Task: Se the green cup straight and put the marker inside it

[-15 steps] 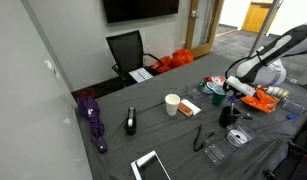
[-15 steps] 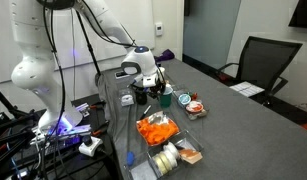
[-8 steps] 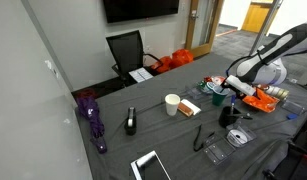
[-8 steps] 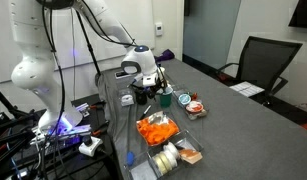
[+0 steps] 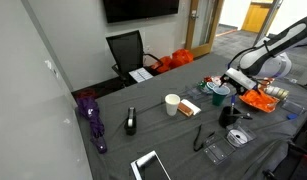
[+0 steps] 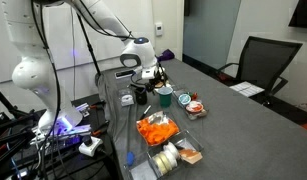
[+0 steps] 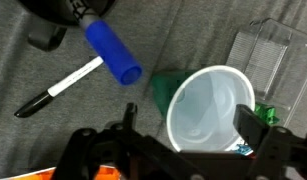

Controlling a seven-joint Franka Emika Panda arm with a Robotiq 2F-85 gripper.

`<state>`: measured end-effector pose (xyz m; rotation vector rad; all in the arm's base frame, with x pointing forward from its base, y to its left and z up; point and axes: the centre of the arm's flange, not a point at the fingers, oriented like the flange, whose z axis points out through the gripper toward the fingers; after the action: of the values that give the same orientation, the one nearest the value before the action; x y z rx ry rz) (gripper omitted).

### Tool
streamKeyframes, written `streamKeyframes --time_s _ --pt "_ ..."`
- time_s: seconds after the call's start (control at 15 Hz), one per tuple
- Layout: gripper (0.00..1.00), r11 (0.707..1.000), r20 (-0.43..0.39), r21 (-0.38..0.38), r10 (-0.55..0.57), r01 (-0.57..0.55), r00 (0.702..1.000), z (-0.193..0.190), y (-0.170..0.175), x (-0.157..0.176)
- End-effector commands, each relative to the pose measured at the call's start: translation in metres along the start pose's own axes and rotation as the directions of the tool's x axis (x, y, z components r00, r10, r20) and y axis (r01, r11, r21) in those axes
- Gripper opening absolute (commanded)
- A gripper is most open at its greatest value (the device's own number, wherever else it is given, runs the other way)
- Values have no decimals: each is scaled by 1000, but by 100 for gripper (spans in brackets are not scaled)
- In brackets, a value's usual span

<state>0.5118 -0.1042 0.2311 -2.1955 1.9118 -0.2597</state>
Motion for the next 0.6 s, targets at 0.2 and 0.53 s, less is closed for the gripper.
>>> streamKeyframes --time_s 0.2,0.53 --pt "100 990 -17 -137 27 -29 999 -38 -20 -20" --pt "100 940 31 -339 -17 27 999 -98 -26 -2"
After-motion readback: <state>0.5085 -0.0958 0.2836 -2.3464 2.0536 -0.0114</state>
